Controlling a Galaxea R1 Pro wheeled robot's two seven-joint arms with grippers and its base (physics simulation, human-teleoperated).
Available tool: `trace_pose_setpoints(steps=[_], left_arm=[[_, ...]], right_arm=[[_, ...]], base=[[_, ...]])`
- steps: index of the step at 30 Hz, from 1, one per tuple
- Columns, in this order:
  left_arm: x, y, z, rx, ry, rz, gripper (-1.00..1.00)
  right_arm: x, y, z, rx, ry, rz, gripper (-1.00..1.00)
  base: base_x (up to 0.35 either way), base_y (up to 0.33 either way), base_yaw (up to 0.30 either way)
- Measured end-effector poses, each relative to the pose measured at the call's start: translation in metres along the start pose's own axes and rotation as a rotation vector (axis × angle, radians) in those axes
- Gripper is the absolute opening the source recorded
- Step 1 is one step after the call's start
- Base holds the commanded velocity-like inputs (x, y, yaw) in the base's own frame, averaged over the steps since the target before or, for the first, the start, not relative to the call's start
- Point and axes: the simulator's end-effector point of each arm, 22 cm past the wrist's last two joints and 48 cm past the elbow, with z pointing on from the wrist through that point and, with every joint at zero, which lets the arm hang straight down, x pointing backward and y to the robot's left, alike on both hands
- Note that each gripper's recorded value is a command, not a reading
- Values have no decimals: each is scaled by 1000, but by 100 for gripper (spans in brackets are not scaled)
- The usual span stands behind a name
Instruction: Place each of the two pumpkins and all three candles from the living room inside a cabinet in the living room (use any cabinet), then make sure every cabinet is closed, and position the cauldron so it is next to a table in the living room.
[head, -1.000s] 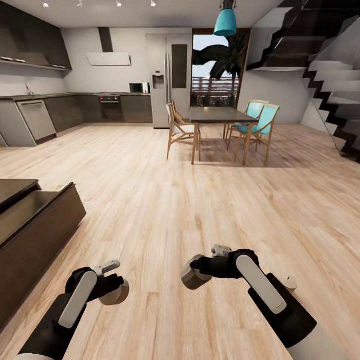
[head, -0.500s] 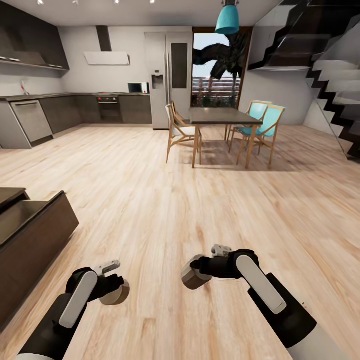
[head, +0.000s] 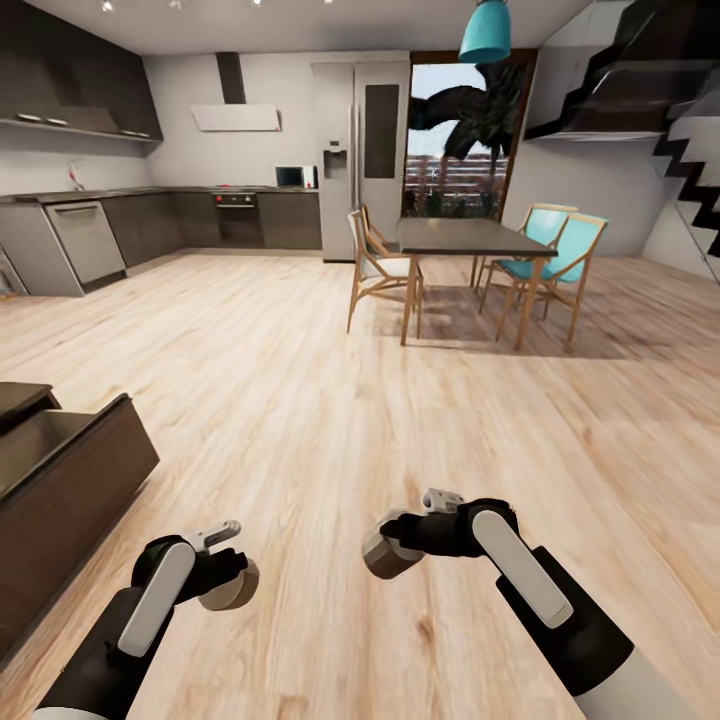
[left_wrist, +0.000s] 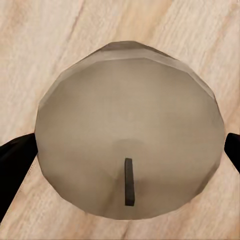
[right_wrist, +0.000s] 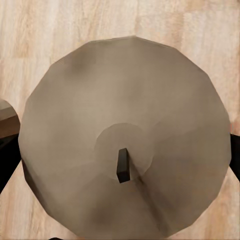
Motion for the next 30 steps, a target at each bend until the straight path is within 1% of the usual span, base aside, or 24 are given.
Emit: trace_pose_setpoints(steps=[6, 17, 30], left_arm=[[0, -1, -1, 1, -1, 1, -100], [-2, -1, -2, 1, -6, 2, -100], [-5, -3, -6, 7, -16, 2, -100]], right_arm=[[-1, 1, -1, -1, -2, -2, -100], [-2, 2, -3, -3, -6, -3, -100], [-3, 4, -5, -5, -10, -5, -100]], base=[[211, -11, 278], [107, -70, 279], [16, -14, 279]])
